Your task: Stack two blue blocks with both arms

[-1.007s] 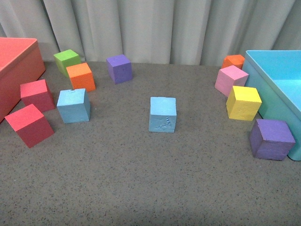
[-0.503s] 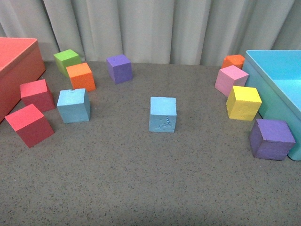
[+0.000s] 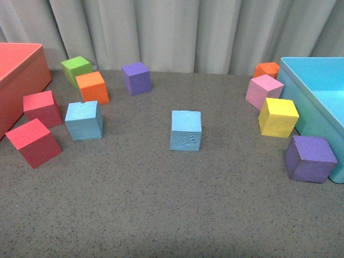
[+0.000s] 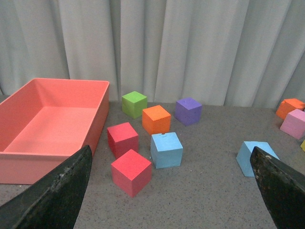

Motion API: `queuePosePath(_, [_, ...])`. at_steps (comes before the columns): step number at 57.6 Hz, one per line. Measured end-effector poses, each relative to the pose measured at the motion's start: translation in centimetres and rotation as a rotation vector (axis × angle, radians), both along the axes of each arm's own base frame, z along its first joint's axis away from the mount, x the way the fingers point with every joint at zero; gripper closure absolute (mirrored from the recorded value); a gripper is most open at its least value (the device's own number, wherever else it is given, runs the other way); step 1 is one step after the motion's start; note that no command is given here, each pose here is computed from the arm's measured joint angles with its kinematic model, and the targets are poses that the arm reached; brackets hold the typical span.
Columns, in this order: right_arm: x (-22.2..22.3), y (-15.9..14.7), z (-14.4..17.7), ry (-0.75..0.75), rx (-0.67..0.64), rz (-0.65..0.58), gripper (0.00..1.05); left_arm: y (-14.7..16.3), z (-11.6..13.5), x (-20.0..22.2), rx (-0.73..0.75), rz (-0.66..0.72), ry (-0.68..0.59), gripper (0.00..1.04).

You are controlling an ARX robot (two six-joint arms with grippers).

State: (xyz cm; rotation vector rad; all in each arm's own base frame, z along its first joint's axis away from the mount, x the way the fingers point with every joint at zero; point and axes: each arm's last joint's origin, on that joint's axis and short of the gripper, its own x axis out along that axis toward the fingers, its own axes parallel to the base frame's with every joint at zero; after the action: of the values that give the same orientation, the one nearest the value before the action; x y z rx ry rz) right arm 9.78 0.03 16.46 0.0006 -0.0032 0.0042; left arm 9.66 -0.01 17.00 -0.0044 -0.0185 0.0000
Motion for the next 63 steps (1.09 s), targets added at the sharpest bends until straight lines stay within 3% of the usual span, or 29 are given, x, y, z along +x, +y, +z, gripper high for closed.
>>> queuePosePath(6, [0.0, 0.0, 0.0, 0.004, -0.001, 0.000, 1.03, 0.0, 0.0, 0.0, 0.000, 0.000, 0.000, 0.07])
queuePosePath(10, [0.0, 0.0, 0.0, 0.004, -0.001, -0.001, 0.91, 0.0, 0.0, 0.0, 0.000, 0.000, 0.000, 0.07])
queuePosePath(17, [0.0, 0.0, 0.0, 0.003, -0.001, 0.000, 0.63, 0.0, 0.0, 0.0, 0.000, 0.001, 0.001, 0.07])
queuePosePath(23, [0.0, 0.0, 0.0, 0.003, -0.001, 0.000, 0.37, 0.3, -1.1, 0.9, -0.046, 0.142, 0.287, 0.07])
queuePosePath(30, [0.0, 0.0, 0.0, 0.003, -0.001, 0.000, 0.09, 0.0, 0.4, 4.7, -0.085, 0.131, 0.314, 0.07])
queuePosePath(39, [0.0, 0.0, 0.0, 0.003, 0.000, -0.001, 0.10, -1.6, 1.8, 12.0, -0.081, -0.004, 0.436, 0.07])
queuePosePath(56, [0.0, 0.0, 0.0, 0.003, 0.000, 0.000, 0.10, -4.9, -2.5, 26.4, -0.014, 0.042, 0.778, 0.07])
queuePosePath(63, [0.0, 0.0, 0.0, 0.003, 0.000, 0.000, 0.10, -6.0, -3.4, 29.4, 0.028, 0.093, 0.829, 0.07])
